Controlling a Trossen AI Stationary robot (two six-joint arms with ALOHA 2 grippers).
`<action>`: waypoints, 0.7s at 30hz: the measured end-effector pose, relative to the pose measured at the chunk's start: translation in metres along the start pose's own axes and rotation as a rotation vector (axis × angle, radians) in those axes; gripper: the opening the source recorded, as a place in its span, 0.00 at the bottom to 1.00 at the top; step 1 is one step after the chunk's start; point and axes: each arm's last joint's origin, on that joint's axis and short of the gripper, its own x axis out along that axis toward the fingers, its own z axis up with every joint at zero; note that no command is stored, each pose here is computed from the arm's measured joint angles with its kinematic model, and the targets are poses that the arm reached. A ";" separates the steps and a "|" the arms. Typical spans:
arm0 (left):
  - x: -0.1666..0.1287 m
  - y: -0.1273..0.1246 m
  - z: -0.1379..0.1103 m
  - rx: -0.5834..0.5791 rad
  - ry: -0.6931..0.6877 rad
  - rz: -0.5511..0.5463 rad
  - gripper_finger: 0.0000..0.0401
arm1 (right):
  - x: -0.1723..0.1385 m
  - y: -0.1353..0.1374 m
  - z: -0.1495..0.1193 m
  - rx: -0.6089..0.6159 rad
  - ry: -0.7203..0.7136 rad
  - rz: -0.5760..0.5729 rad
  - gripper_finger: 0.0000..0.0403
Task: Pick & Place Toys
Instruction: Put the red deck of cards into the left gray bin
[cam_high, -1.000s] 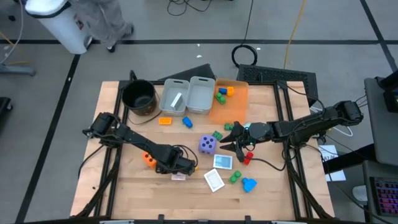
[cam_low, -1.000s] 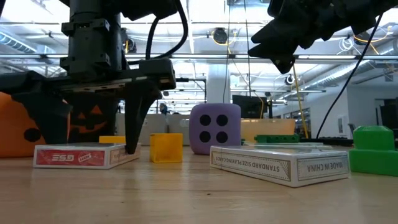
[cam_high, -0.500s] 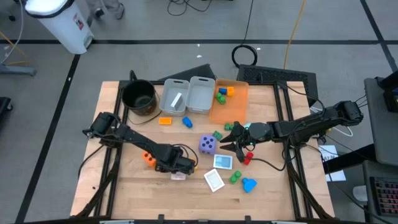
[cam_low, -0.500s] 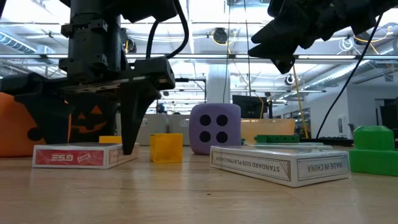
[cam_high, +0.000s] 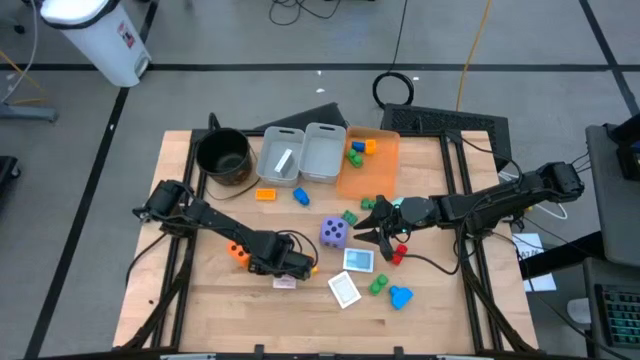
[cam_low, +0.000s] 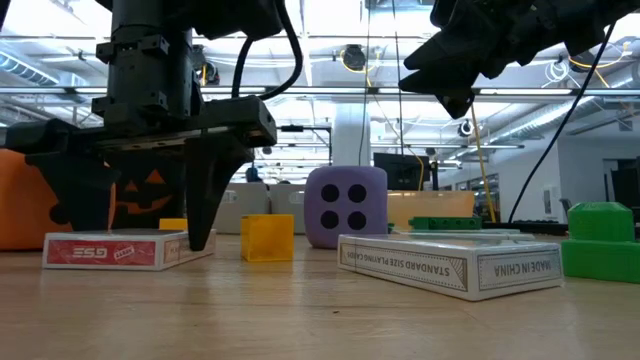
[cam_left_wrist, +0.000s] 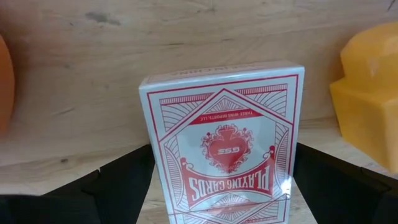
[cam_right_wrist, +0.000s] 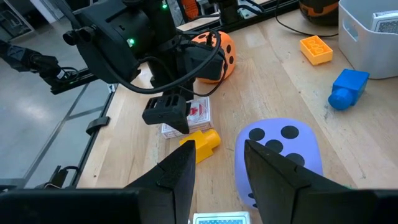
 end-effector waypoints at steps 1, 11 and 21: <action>0.000 0.000 0.000 0.000 0.000 0.001 0.94 | 0.000 0.000 0.000 0.000 0.000 0.000 0.33; 0.000 0.000 0.000 0.002 -0.001 0.003 0.92 | 0.000 0.000 0.000 0.000 0.000 0.000 0.33; 0.000 0.000 0.000 0.001 0.001 0.000 0.76 | 0.000 0.000 0.000 0.000 0.000 0.000 0.33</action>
